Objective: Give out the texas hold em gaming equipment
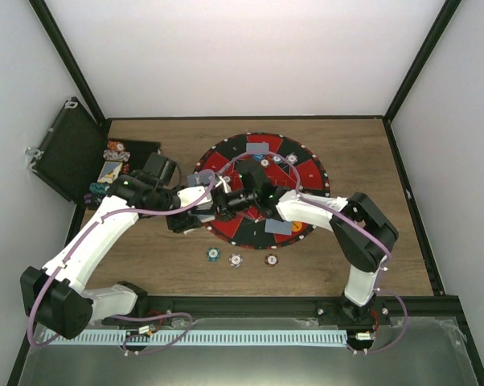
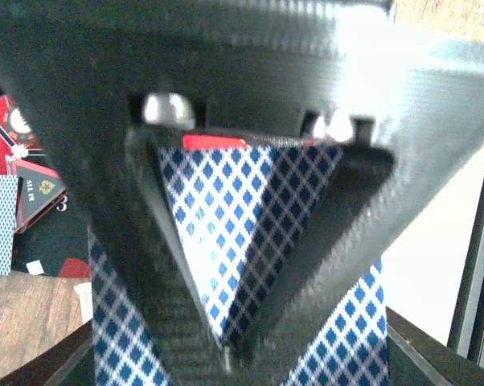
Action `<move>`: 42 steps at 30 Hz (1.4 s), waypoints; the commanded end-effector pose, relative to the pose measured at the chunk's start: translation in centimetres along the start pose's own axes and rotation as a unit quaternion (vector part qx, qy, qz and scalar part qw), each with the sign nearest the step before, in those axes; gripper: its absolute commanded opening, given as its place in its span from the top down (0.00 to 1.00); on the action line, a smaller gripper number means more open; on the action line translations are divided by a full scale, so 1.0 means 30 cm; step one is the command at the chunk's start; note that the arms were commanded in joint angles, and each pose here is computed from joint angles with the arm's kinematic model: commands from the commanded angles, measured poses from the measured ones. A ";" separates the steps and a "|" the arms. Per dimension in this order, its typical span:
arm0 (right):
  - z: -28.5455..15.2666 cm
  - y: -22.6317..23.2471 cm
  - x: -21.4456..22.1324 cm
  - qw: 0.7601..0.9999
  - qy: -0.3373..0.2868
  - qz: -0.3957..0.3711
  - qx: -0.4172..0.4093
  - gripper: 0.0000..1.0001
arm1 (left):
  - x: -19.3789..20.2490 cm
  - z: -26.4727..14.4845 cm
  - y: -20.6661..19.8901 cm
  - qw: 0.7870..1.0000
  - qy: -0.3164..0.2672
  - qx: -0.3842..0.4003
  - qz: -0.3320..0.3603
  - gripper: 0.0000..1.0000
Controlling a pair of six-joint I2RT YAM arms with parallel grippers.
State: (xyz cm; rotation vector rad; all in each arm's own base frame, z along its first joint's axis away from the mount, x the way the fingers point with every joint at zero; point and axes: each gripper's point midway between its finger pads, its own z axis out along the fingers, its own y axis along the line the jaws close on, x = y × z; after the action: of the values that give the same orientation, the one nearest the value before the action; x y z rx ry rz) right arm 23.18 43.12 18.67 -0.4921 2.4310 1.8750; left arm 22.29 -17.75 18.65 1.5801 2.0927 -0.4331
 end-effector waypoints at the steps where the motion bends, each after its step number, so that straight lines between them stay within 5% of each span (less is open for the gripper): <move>1: -0.060 -0.073 -0.016 0.999 -0.018 0.017 0.024 0.38 | -0.050 -0.045 -0.007 0.999 -0.027 -0.007 0.023 0.88; 9: -0.119 -0.075 -0.024 0.999 -0.034 0.014 0.035 0.42 | -0.044 -0.042 -0.004 0.999 -0.023 -0.008 0.023 0.88; 37: -0.296 -0.006 -0.107 0.990 -0.101 -0.022 0.098 0.94 | -0.012 -0.027 0.002 1.000 -0.005 -0.015 0.023 0.88; 42: -0.378 -0.024 -0.184 0.986 -0.129 -0.020 0.101 0.97 | -0.010 -0.032 0.000 1.000 -0.005 -0.017 0.025 0.88</move>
State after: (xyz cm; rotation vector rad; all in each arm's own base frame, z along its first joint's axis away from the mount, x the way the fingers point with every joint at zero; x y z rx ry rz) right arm 27.88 34.85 19.25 -0.2806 2.4704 1.5683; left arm 22.26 -17.12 18.50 1.5965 2.1017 -0.3855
